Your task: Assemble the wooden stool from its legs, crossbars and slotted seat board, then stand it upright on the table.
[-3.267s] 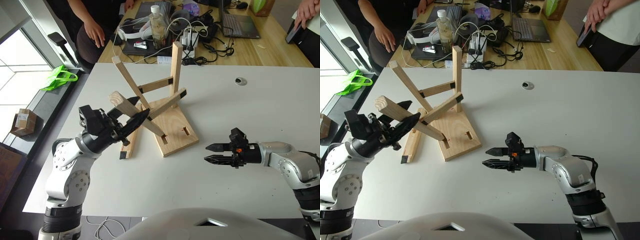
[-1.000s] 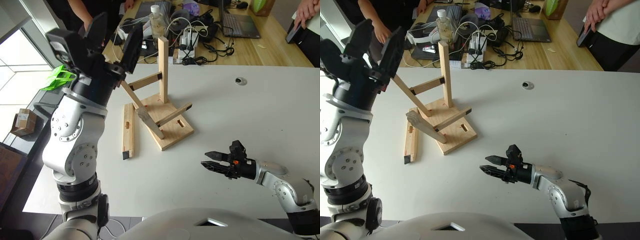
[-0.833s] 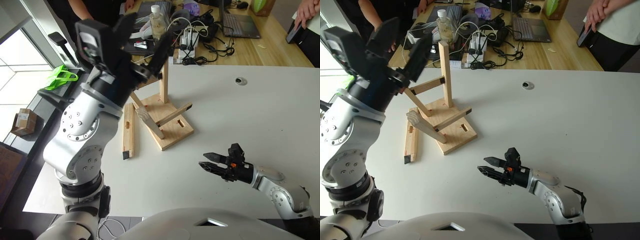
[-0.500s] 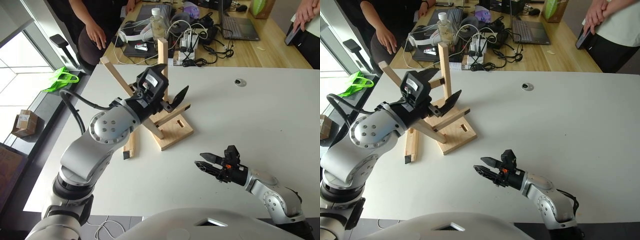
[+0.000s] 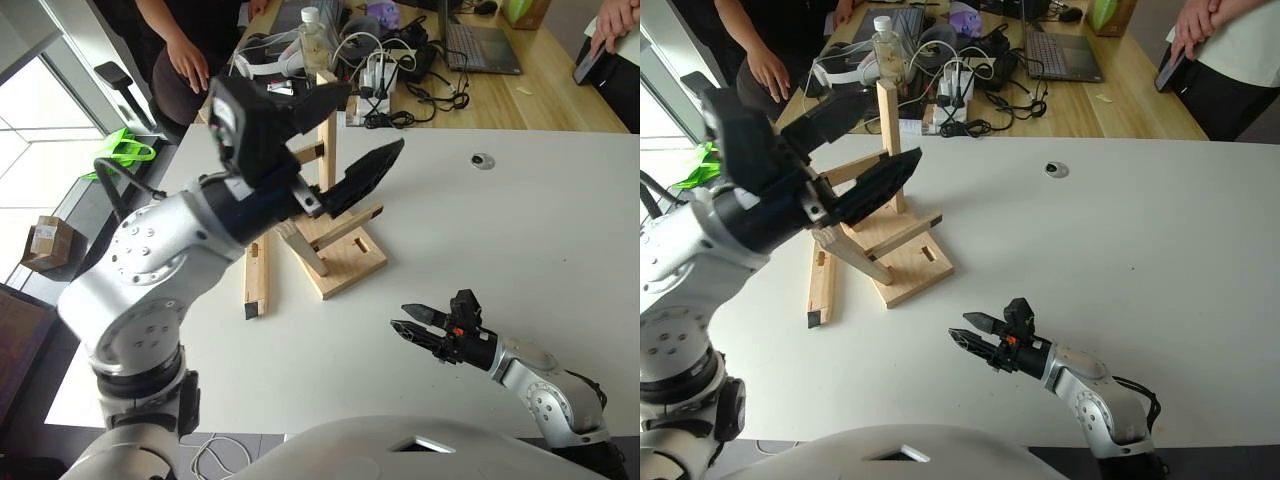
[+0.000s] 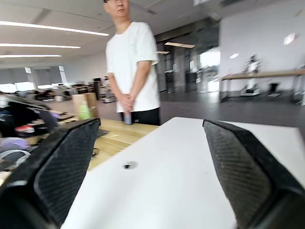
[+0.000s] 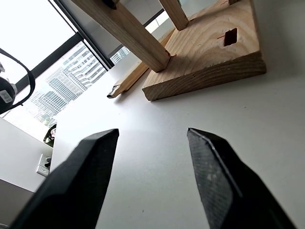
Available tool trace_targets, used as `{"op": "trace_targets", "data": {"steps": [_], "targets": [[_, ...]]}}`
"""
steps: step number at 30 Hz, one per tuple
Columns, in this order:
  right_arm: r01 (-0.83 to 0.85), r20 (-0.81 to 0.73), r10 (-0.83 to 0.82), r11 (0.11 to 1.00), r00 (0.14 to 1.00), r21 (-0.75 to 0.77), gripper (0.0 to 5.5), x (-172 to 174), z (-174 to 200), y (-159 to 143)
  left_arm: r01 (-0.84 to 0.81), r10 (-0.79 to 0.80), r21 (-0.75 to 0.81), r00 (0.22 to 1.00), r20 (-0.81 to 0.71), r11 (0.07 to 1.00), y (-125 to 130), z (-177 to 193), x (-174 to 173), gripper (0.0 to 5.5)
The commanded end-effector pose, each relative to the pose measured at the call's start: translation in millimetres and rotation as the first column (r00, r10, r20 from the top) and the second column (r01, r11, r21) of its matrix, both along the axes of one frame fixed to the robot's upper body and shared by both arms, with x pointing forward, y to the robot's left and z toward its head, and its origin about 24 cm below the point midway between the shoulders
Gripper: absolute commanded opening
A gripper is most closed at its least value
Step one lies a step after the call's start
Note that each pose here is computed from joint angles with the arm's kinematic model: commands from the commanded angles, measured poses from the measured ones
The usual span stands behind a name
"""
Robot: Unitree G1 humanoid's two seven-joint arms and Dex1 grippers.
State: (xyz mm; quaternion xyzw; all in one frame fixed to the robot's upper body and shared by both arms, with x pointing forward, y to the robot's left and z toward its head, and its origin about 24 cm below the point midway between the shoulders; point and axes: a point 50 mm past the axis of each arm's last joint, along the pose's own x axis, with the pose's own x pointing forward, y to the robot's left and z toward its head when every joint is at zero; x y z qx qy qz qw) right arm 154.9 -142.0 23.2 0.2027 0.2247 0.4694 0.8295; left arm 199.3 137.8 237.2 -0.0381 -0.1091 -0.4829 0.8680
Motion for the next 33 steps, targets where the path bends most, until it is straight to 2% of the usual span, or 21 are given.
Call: {"op": "trace_targets", "data": {"steps": [1, 5, 9, 12, 16, 19, 22, 25, 29, 30, 31, 32, 33], "targets": [[0.009, 0.005, -0.009, 1.0, 1.0, -0.006, 2.69, 2, 0, -5, 0.064, -0.051, 0.063, 0.98, -0.192, 0.996, 18, -24, -12, 3.99], [0.006, 0.006, -0.006, 1.0, 1.0, -0.013, 2.69, 2, 1, -7, 0.14, -0.093, 0.116, 0.935, -0.344, 0.983, 12, -60, -23, 3.99], [-0.015, 0.006, 0.015, 1.0, 1.0, -0.021, 2.69, 4, 1, -7, 0.14, -0.045, 0.21, 0.915, -0.401, 0.968, 12, -89, -27, 3.99], [-0.026, 0.007, 0.026, 0.999, 1.0, -0.027, 2.69, 6, 1, -8, 0.121, -0.003, 0.281, 0.923, -0.386, 0.952, 11, -104, -25, 3.99], [-0.035, 0.01, 0.036, 0.999, 0.999, -0.031, 2.69, 9, 2, -9, 0.015, 0.06, 0.273, 0.962, -0.265, 0.962, 16, -90, -12, 3.99], [-0.032, 0.014, 0.033, 0.999, 0.999, -0.034, 2.69, 10, 2, -10, 0.015, 0.025, 0.192, 0.979, -0.203, 0.981, 11, -70, -10, 3.99], [-0.027, 0.019, 0.027, 0.999, 0.999, -0.035, 2.69, 12, 2, -11, 0.009, -0.015, -0.046, 0.991, -0.136, 0.999, 14, -33, -9, 3.99], [-0.019, 0.021, 0.02, 0.999, 1.0, -0.036, 2.69, 13, 2, -12, -0.059, 0.036, -0.238, 0.994, -0.1, 0.97, 39, -4, -4, 3.99], [-0.005, 0.023, 0.006, 0.999, 1.0, -0.037, 2.69, 14, 2, -14, -0.203, 0.181, -0.466, 0.979, -0.092, 0.861, 86, 23, 2, 3.99], [-0.002, 0.025, 0.003, 0.999, 1.0, -0.036, 2.69, 15, 2, -14, -0.32, 0.283, -0.481, 0.947, -0.15, 0.816, 103, 20, 10, 3.99], [0.0, 0.026, 0.001, 0.999, 1.0, -0.036, 2.69, 15, 2, -14, -0.47, 0.404, -0.437, 0.883, -0.241, 0.767, 119, 8, 21, 3.99], [0.003, 0.027, -0.002, 0.999, 1.0, -0.037, 2.69, 16, 2, -14, -0.669, 0.57, -0.264, 0.736, -0.364, 0.695, 135, -17, 37, 3.99], [0.004, 0.028, -0.003, 0.999, 1.0, -0.037, 2.69, 16, 2, -14, -0.781, 0.688, -0.09, 0.593, -0.418, 0.618, 146, -39, 45, 3.99]]}}
